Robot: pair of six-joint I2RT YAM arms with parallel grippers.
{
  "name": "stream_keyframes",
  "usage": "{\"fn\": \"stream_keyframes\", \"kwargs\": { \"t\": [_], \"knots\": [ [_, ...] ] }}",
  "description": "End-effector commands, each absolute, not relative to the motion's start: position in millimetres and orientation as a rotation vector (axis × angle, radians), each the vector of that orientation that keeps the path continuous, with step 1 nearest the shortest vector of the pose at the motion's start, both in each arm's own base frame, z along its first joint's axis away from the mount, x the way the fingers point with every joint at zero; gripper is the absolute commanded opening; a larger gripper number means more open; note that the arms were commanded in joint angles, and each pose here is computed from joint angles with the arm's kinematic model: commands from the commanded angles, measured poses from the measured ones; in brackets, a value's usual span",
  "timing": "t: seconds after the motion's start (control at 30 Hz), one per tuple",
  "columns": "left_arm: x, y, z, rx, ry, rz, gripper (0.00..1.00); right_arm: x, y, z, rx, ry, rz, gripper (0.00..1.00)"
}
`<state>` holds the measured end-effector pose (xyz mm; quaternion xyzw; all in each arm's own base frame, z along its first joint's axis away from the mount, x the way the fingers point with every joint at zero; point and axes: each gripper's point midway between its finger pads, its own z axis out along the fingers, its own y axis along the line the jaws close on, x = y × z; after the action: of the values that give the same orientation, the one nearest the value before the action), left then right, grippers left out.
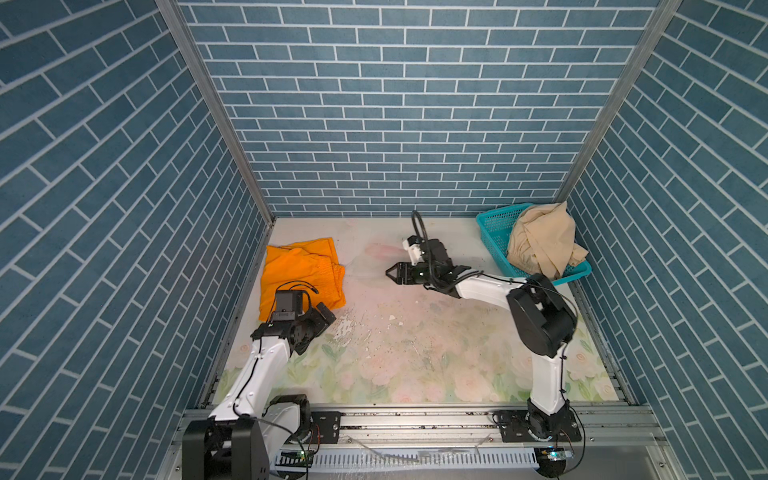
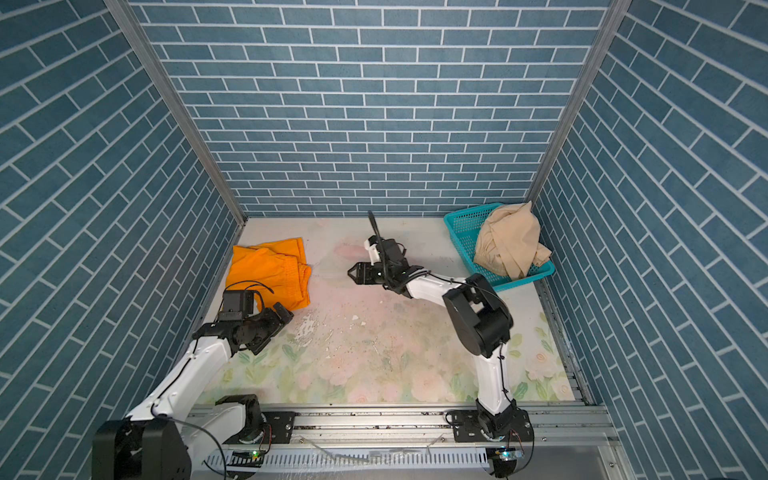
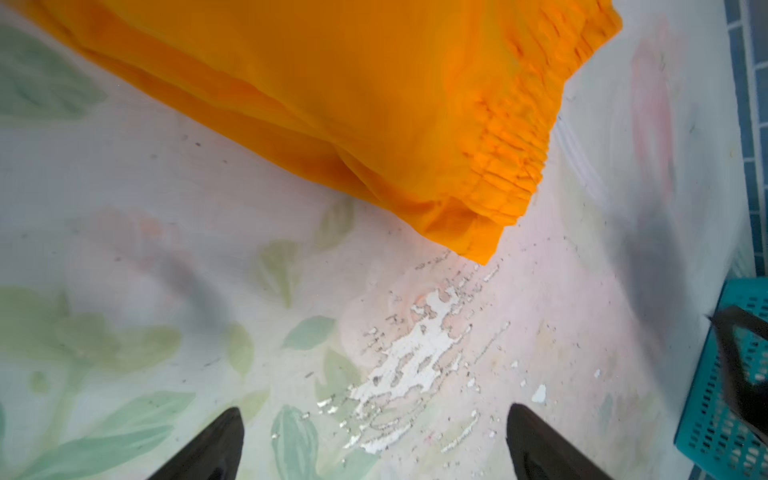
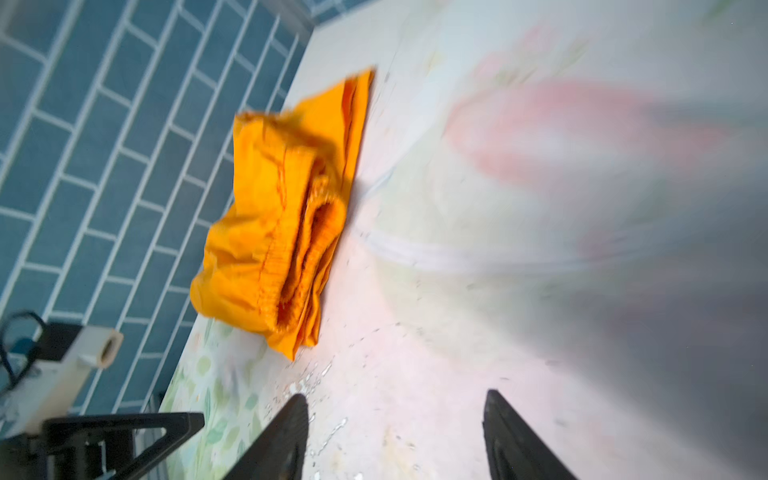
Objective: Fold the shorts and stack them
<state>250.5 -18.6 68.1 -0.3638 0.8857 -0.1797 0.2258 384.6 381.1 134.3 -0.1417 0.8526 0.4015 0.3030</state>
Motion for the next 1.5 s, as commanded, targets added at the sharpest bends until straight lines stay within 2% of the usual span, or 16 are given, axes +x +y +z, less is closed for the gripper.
{"fn": "stream_keyframes", "kwargs": {
  "t": [0.0, 0.17, 0.33, 0.53, 0.9, 1.2, 1.33, 1.47],
  "knots": [
    [269.2, 16.7, 81.1, -1.093, 2.244, -0.392, 1.0, 359.8, 359.1, 147.6, -0.452, 2.23, 0.998, 0.67],
    [277.5, 39.9, 73.2, -1.141, 2.215, -0.333, 1.0, 357.0, 300.8, 147.4, -0.35, 2.311, 0.91, 0.68],
    [297.2, 49.5, 67.8, -1.141, 2.212, -0.315, 1.0, 375.8, 231.5, 161.8, -0.209, 2.347, 0.737, 0.68],
    [323.7, 57.9, 57.9, -1.128, 2.223, -0.313, 1.0, 392.3, 171.8, 179.3, -0.07, 2.329, 0.655, 0.68],
    [338.9, 102.3, 34.1, -1.198, 2.265, -0.243, 1.0, 384.1, 45.5, 198.1, 0.247, 2.38, 0.402, 0.7],
    [388.6, 111.7, 43.3, -1.157, 2.252, -0.322, 1.0, 396.6, -43.3, 206.2, 0.453, 2.389, 0.146, 0.71],
    [384.9, 113.1, 71.9, -1.141, 2.246, -0.301, 1.0, 398.3, -69.7, 208.9, 0.501, 2.382, 0.008, 0.74],
    [371.3, 114.4, 110.8, -1.099, 2.235, -0.242, 1.0, 407.5, -82.1, 196.2, 0.525, 2.413, -0.028, 0.74]
  ]
}}
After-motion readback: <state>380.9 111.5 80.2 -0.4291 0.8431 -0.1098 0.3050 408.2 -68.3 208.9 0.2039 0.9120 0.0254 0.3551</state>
